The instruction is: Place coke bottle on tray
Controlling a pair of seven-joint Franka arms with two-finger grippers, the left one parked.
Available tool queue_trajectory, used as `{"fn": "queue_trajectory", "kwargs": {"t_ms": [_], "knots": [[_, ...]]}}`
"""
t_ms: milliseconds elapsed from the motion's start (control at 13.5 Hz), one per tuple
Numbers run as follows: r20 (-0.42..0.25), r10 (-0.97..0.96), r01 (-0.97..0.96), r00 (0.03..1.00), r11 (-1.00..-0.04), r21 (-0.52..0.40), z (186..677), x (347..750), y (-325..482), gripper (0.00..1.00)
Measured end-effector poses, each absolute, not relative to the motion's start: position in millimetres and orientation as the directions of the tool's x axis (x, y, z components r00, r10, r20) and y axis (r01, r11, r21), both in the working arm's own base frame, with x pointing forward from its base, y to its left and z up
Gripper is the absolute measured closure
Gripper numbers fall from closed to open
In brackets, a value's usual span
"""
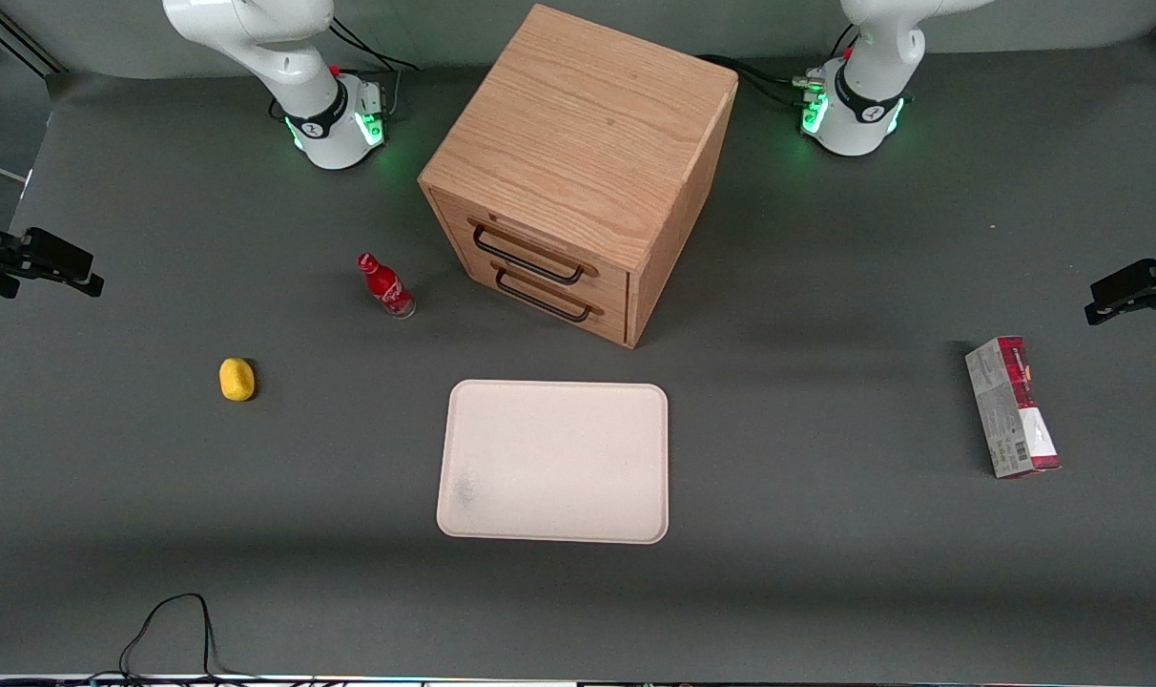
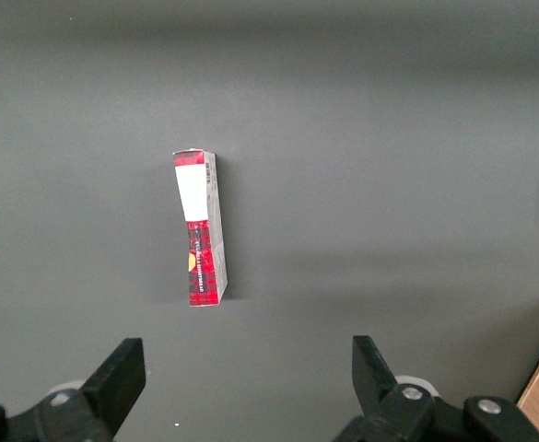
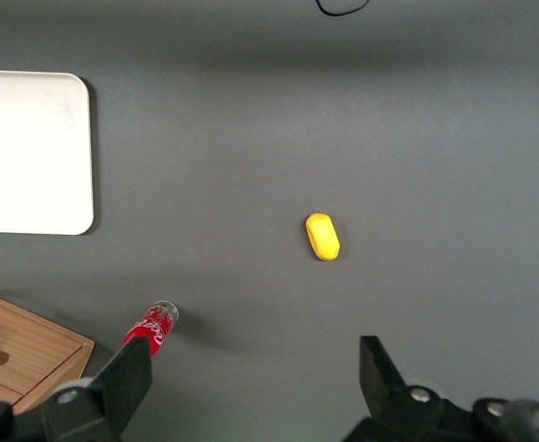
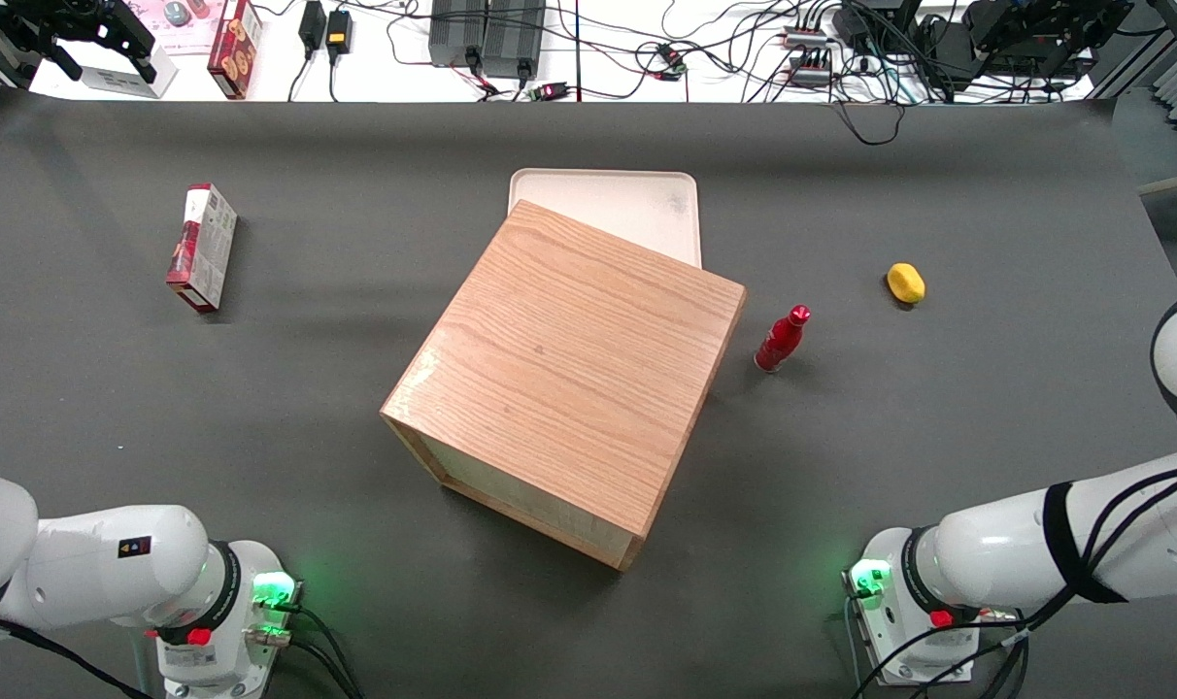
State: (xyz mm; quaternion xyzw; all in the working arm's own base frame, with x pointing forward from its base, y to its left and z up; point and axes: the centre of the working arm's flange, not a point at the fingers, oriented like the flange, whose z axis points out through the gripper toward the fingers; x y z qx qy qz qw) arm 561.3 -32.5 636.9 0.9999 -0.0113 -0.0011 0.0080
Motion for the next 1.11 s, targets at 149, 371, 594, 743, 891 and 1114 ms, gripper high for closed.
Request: {"fn": "queue_trajectory", "kwargs": {"t_ms": [149, 371, 594, 743, 891, 1114], "knots": [[-0.002, -0.022, -0.022, 1.000, -1.000, 0.016, 636.9, 561.4, -32.4, 0.00], [-0.003, -0.022, -0.022, 1.000, -1.000, 0.016, 636.6, 561.5, -32.3, 0.00], [-0.023, -0.022, -0.021, 1.000, -1.000, 0.015, 634.5, 559.7, -31.6, 0.00], [-0.038, -0.022, -0.021, 0.999, -1.000, 0.015, 633.1, 558.0, -31.5, 0.00], [-0.042, -0.022, -0.021, 0.999, -1.000, 0.015, 632.7, 557.6, -31.5, 0.00], [-0.044, -0.022, -0.021, 0.999, -1.000, 0.015, 632.0, 557.9, -31.5, 0.00]]}}
